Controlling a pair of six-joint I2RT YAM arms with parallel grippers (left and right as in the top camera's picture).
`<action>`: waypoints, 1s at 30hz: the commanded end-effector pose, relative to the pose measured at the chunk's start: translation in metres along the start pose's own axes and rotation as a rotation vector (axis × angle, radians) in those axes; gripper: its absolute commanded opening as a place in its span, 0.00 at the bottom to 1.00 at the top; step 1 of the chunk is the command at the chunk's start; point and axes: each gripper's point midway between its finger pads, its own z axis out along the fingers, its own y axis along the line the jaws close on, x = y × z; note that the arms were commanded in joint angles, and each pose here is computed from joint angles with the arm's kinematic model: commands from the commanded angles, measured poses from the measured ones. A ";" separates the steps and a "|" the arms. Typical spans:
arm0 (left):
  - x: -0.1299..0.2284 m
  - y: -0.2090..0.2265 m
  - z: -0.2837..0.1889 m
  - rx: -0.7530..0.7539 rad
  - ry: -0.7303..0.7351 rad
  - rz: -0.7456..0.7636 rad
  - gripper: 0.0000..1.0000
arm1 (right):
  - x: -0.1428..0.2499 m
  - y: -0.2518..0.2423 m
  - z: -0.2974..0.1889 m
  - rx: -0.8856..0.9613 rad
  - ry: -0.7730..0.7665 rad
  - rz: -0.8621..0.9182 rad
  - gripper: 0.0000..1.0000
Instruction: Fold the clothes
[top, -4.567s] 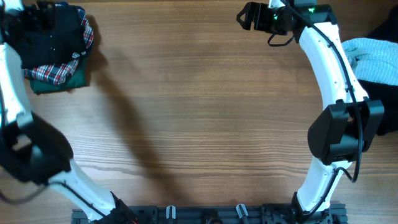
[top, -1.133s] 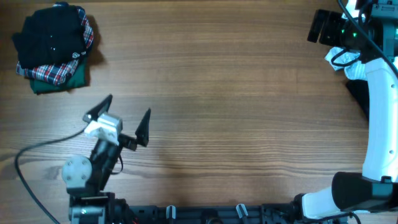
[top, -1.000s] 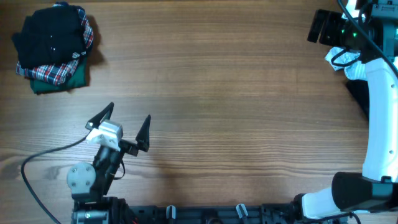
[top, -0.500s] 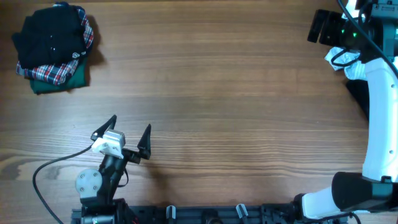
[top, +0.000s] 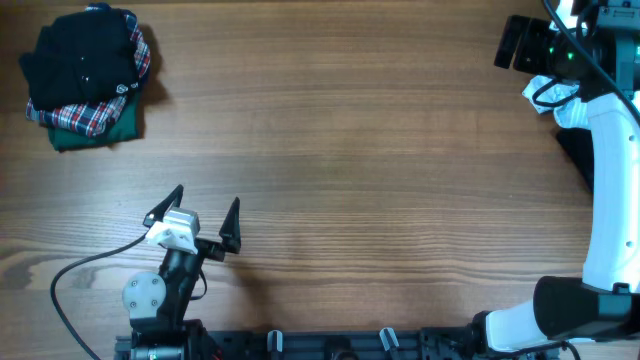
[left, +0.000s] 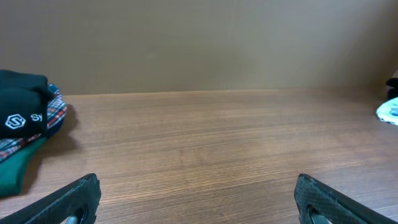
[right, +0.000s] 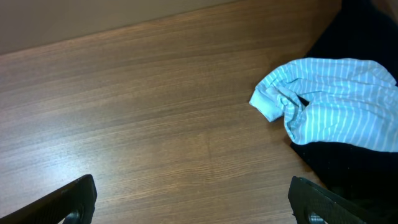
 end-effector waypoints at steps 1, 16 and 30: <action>0.001 0.006 0.000 -0.054 -0.004 -0.008 1.00 | -0.006 -0.005 -0.013 0.015 -0.038 0.000 1.00; 0.002 0.011 0.000 -0.090 -0.002 -0.014 1.00 | -0.006 -0.005 -0.013 0.015 -0.038 0.000 1.00; 0.002 0.011 0.000 -0.090 -0.002 -0.014 1.00 | -0.006 -0.005 -0.013 0.015 -0.038 0.001 1.00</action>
